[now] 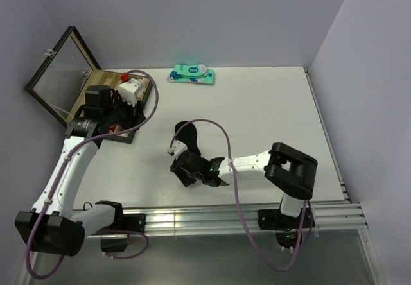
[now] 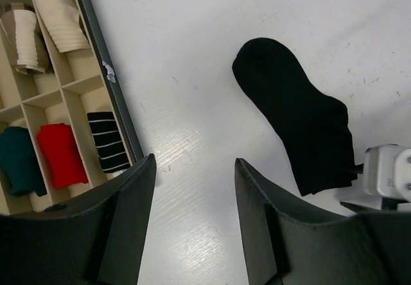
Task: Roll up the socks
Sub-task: Roll the sock at the center of the board.
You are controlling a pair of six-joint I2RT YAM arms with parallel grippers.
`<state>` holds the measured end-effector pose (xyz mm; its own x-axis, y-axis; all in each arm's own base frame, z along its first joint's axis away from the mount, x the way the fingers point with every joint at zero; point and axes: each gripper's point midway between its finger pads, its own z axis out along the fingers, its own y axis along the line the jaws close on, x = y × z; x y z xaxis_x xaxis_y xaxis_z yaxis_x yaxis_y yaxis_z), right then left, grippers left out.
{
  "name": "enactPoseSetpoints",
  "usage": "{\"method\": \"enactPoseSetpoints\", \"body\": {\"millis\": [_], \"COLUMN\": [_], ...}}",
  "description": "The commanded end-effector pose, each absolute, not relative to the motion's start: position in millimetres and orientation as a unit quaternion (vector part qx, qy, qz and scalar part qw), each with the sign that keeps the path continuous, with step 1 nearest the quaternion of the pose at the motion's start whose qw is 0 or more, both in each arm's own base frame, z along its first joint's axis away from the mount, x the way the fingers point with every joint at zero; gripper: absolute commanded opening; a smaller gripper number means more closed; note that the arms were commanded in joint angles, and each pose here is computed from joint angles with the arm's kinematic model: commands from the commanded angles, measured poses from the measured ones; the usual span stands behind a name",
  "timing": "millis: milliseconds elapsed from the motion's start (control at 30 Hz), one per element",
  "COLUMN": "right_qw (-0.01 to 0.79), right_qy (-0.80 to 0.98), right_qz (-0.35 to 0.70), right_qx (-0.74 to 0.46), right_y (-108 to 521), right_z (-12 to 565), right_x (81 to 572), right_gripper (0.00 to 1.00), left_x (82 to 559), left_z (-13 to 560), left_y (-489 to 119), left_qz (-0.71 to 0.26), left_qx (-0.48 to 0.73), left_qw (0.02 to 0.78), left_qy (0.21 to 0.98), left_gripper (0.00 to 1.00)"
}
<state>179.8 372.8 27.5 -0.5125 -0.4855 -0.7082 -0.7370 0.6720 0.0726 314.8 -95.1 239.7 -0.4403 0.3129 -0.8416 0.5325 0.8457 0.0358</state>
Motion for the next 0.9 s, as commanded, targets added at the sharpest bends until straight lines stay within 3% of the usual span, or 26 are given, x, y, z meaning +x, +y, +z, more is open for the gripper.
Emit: {"method": "enactPoseSetpoints", "body": {"millis": [0, 200, 433, 700, 867], "right_qw": [0.354, 0.354, 0.349, 0.294, 0.205], "right_qy": [0.839, 0.848, 0.85, 0.862, 0.875], "right_qz": [0.174, 0.14, 0.141, 0.217, 0.288], "right_qx": [-0.374, -0.37, -0.367, -0.352, -0.329], "right_y": [384, 377, 373, 378, 376], "right_z": [25, 8, 7, 21, 26], "right_x": [188, 194, 190, 174, 164], "right_gripper": [0.54, 0.47, 0.23, 0.17, 0.15], "left_x": [316, 315, 306, 283, 265], "left_z": [251, 241, 204, 191, 182], "left_y": [-102, -102, -102, -121, -132], "left_qz": [-0.131, -0.127, -0.126, -0.166, -0.191], "left_qx": [0.261, 0.273, 0.31, 0.389, 0.437], "left_qw": [0.477, 0.473, 0.451, 0.473, 0.47], "left_qy": [0.829, 0.828, 0.827, 0.773, 0.743], "left_gripper": [0.57, 0.58, 0.57, 0.59, 0.59]}}
